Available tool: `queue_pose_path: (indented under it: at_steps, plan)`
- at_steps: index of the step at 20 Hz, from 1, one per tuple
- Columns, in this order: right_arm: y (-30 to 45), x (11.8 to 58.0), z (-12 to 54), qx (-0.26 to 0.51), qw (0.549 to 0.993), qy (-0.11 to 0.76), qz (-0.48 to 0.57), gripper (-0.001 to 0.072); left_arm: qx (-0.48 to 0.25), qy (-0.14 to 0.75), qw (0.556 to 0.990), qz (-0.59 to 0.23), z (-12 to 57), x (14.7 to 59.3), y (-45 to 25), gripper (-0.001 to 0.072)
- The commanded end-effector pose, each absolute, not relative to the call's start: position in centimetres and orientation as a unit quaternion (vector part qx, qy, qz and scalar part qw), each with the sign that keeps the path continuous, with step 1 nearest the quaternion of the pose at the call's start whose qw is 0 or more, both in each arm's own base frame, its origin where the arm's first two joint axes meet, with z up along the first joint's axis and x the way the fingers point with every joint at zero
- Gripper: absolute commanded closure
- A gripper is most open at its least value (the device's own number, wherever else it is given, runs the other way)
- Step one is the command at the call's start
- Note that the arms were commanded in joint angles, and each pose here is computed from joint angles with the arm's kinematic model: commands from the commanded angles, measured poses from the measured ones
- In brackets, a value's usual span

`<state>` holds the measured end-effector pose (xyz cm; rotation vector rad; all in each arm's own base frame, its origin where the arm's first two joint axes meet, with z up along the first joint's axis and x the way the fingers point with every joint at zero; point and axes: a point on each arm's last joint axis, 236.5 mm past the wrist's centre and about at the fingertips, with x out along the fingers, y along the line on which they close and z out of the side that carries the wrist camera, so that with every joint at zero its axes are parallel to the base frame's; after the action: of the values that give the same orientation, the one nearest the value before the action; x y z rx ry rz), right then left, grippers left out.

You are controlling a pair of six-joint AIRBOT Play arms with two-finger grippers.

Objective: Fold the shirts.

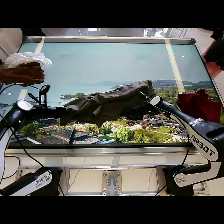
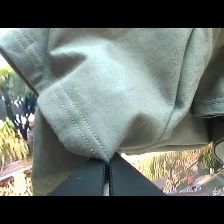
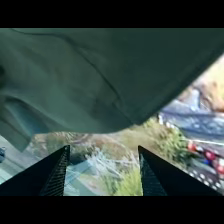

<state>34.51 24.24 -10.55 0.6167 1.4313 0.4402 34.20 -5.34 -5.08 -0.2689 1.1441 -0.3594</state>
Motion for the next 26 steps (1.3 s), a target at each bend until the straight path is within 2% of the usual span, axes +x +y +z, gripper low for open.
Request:
queue_pose_path:
  at_steps: [1, 3, 4, 5, 6, 14, 15, 16, 17, 21, 23, 26]
  plan:
    - [25.0, 35.8, -10.9, 0.301, 0.701, 0.621, 0.183, 0.0220, -0.125, 0.534, 0.819, -0.168, -4.9, 34.3, -5.3, 0.0693]
    - [24.9, 36.1, -11.1, 0.317, 0.698, 0.620, 0.168, 0.0231, -0.125, 0.534, 0.819, -0.168, -4.9, 34.3, -5.3, 0.0693]
    - [24.8, 36.4, -11.2, 0.326, 0.697, 0.619, 0.158, 0.0270, -0.125, 0.534, 0.819, -0.168, -4.9, 34.3, -5.3, 0.0693]
    - [24.7, 36.8, -11.4, 0.336, 0.698, 0.615, 0.146, 0.0343, -0.125, 0.534, 0.819, -0.168, -4.9, 34.3, -5.3, 0.0693]
    - [24.8, 37.2, -11.4, 0.346, 0.699, 0.610, 0.141, 0.0372, -0.125, 0.534, 0.819, -0.168, -4.9, 34.3, -5.3, 0.0693]
    - [24.7, 40.5, -10.3, 0.422, 0.707, 0.559, 0.102, 0.0421, -0.125, 0.534, 0.819, -0.168, -4.9, 34.3, -5.3, 0.0693]
    - [24.7, 40.8, -10.1, 0.429, 0.707, 0.554, 0.098, 0.0586, -0.125, 0.534, 0.819, -0.168, -4.9, 34.3, -5.3, 0.0693]
    - [24.6, 41.0, -10.2, 0.429, 0.709, 0.551, 0.096, 0.0688, -0.125, 0.534, 0.819, -0.168, -4.9, 34.3, -5.3, 0.0693]
    - [24.5, 41.1, -10.2, 0.427, 0.712, 0.549, 0.096, 0.0695, -0.125, 0.534, 0.819, -0.169, -4.9, 34.3, -5.3, 0.0693]
    - [25.7, 42.3, -6.0, 0.360, 0.756, 0.515, 0.184, 0.0697, -0.117, 0.509, 0.836, -0.168, -2.5, 34.7, -4.9, 0.0693]
    - [25.5, 43.2, -0.4, 0.299, 0.795, 0.473, 0.234, 0.0698, -0.104, 0.469, 0.861, -0.165, 2.1, 35.3, -3.7, 0.0693]
    - [22.2, 42.6, 9.1, 0.186, 0.856, 0.407, 0.260, 0.0698, -0.079, 0.351, 0.926, -0.117, 13.0, 36.0, 0.1, 0.0694]
